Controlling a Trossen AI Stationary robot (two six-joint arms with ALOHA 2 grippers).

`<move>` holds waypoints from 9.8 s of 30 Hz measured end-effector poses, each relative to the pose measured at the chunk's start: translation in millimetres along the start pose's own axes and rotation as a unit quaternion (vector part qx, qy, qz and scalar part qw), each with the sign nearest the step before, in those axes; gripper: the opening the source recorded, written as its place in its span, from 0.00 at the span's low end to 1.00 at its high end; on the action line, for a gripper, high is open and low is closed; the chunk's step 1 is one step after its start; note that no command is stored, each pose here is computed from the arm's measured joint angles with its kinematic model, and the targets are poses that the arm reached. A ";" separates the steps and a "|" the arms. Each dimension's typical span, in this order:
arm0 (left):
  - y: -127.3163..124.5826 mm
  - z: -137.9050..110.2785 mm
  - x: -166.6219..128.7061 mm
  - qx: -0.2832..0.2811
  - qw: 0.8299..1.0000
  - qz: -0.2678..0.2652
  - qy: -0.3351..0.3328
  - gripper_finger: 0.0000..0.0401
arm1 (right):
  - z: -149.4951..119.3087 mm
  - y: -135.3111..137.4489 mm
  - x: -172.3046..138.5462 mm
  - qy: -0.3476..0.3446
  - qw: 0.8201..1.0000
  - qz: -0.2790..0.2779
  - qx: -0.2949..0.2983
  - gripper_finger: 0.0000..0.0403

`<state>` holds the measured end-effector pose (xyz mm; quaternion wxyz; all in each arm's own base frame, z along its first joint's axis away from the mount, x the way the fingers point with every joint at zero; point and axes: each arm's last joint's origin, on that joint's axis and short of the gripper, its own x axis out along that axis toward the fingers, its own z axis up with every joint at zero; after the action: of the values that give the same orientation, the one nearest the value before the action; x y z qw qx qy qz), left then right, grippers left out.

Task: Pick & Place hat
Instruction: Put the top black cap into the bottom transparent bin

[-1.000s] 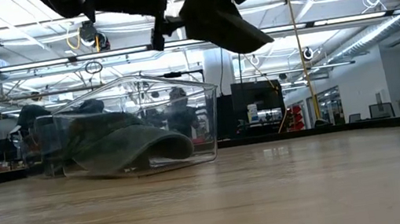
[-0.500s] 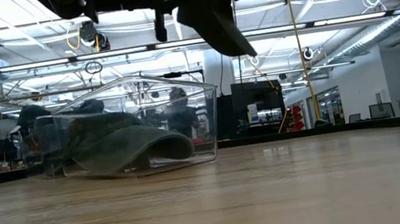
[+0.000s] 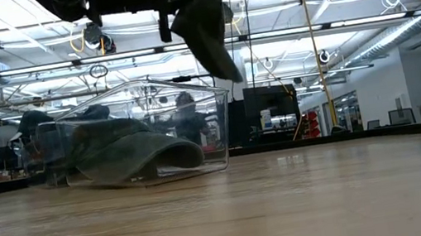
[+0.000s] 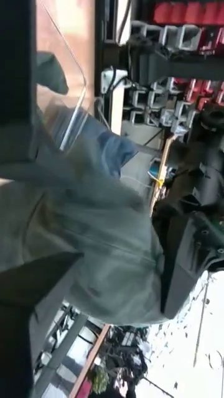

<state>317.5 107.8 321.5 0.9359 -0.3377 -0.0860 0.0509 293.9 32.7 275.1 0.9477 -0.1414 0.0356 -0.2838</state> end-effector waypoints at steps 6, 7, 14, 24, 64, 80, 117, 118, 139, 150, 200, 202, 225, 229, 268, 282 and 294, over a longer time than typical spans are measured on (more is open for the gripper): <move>-6.9 20.0 -16.6 0.015 1.000 -0.018 0.009 0.04 | 8.4 -4.0 -16.4 0.014 0.999 0.021 0.037 0.66; -9.1 22.9 -20.1 0.018 1.000 -0.021 0.012 0.04 | 10.2 -5.7 -20.1 0.017 0.999 0.025 0.043 0.68; -32.2 37.9 -54.9 0.046 0.992 -0.070 0.092 0.04 | 19.5 -13.8 -37.3 0.024 0.997 0.043 0.066 0.78; -62.1 12.4 -99.9 0.017 0.944 -0.134 0.303 0.05 | 18.3 -14.2 -38.4 0.031 0.997 0.045 0.059 0.78; -123.8 25.3 -78.5 0.190 0.882 0.084 0.423 0.04 | 16.5 -14.3 -38.2 0.033 0.996 0.044 0.067 0.78; -116.4 -7.8 -52.3 0.193 0.842 0.082 0.498 0.04 | 12.9 -13.8 -38.6 0.032 0.996 0.043 0.067 0.78; -115.3 -50.4 -28.2 0.140 0.832 0.181 0.505 0.04 | 12.8 -13.9 -38.6 0.033 0.996 0.043 0.066 0.78; -114.4 -50.8 -28.3 0.143 0.832 0.188 0.502 0.04 | 12.8 -13.9 -38.6 0.033 0.996 0.043 0.066 0.78; -85.3 -70.6 -38.0 0.178 0.797 0.327 0.476 0.06 | 12.7 -13.9 -38.6 0.033 0.996 0.043 0.066 0.78; -87.3 -67.1 -42.3 0.237 0.781 0.301 0.494 0.32 | 12.6 -13.9 -38.6 0.033 0.996 0.043 0.066 0.78; -18.0 -80.2 -19.5 0.248 0.684 0.388 0.566 0.01 | 11.4 -13.6 -38.7 0.038 0.996 0.044 0.061 0.78; -18.2 -80.6 -20.1 0.242 0.683 0.385 0.571 0.02 | 11.4 -13.6 -38.7 0.038 0.996 0.044 0.061 0.78; -42.7 -110.0 4.9 0.344 0.724 0.261 0.538 0.01 | 11.4 -13.6 -38.7 0.038 0.996 0.044 0.062 0.78; -22.3 -119.6 11.1 0.327 0.706 0.286 0.559 0.01 | 11.3 -13.6 -38.7 0.039 0.996 0.044 0.062 0.78; -40.3 -108.5 -39.7 0.284 0.759 0.273 0.518 0.01 | 11.3 -13.6 -38.7 0.039 0.996 0.044 0.064 0.78; 17.7 -136.0 -58.7 0.179 0.780 0.305 0.516 0.01 | 11.3 -13.6 -38.7 0.039 0.996 0.044 0.064 0.78; -34.3 -94.4 -54.0 0.223 0.813 0.266 0.467 0.01 | 11.3 -13.5 -38.7 0.039 0.996 0.044 0.065 0.78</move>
<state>284.3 14.3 265.1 0.8631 -0.1128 0.4682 0.1518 256.1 45.9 289.3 0.9645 -0.0670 0.0598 -0.2485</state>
